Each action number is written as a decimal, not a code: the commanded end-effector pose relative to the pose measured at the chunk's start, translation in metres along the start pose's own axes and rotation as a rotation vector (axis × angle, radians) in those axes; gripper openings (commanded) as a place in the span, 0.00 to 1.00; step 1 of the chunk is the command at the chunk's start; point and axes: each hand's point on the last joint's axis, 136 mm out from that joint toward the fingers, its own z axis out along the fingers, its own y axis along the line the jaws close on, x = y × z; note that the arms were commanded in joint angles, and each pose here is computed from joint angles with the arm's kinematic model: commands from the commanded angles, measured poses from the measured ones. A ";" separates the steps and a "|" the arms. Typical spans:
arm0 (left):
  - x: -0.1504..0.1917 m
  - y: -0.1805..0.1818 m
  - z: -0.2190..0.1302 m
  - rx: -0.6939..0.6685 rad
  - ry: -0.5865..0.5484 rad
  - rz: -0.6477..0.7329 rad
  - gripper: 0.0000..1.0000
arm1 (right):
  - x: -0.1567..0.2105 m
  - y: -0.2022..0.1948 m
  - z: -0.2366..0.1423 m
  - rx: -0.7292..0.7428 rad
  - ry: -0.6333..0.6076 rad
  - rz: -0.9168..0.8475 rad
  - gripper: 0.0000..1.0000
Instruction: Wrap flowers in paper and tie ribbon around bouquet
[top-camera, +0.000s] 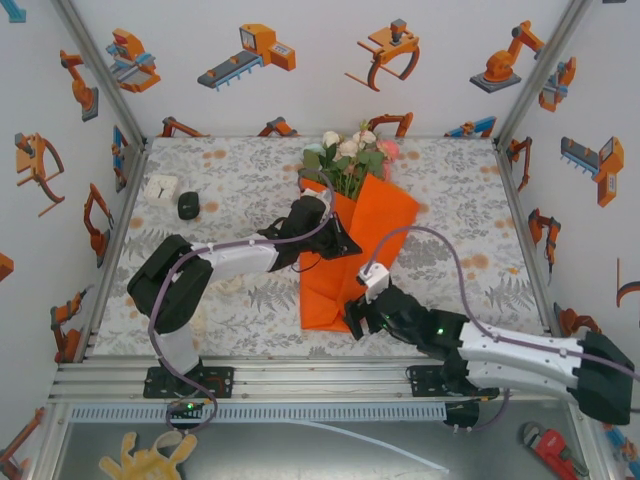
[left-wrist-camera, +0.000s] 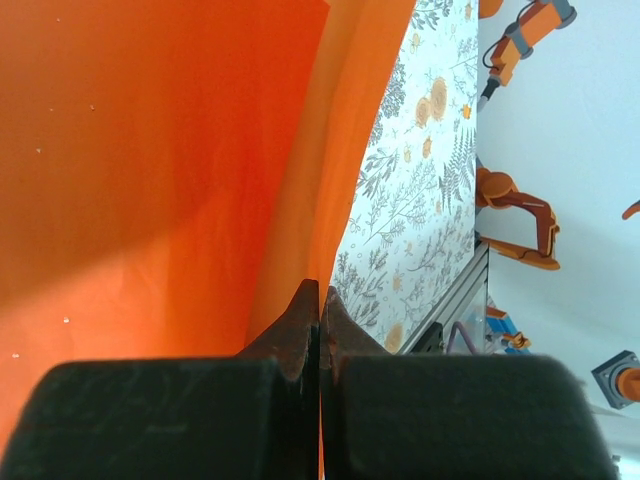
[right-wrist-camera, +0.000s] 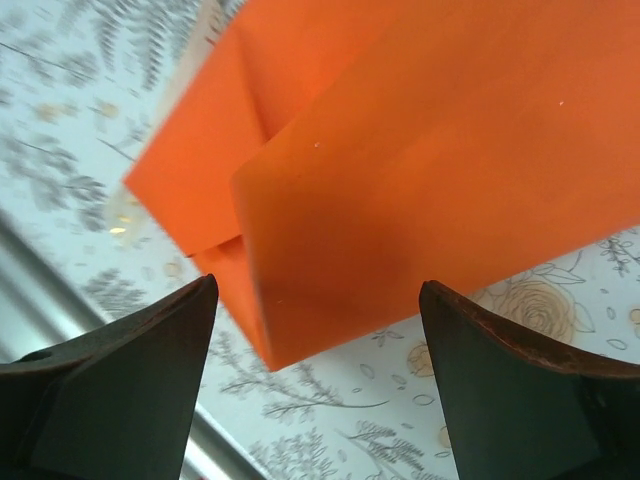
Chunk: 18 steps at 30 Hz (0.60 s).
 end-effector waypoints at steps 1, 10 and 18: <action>-0.010 -0.010 -0.007 0.015 -0.044 -0.018 0.00 | -0.022 -0.011 0.009 0.153 -0.091 -0.081 0.74; -0.018 -0.003 -0.009 -0.025 -0.093 -0.092 0.03 | -0.014 -0.045 0.011 0.457 -0.068 -0.160 0.53; -0.035 -0.050 -0.028 0.122 -0.137 0.123 0.48 | -0.007 -0.054 0.005 0.486 -0.075 -0.073 0.21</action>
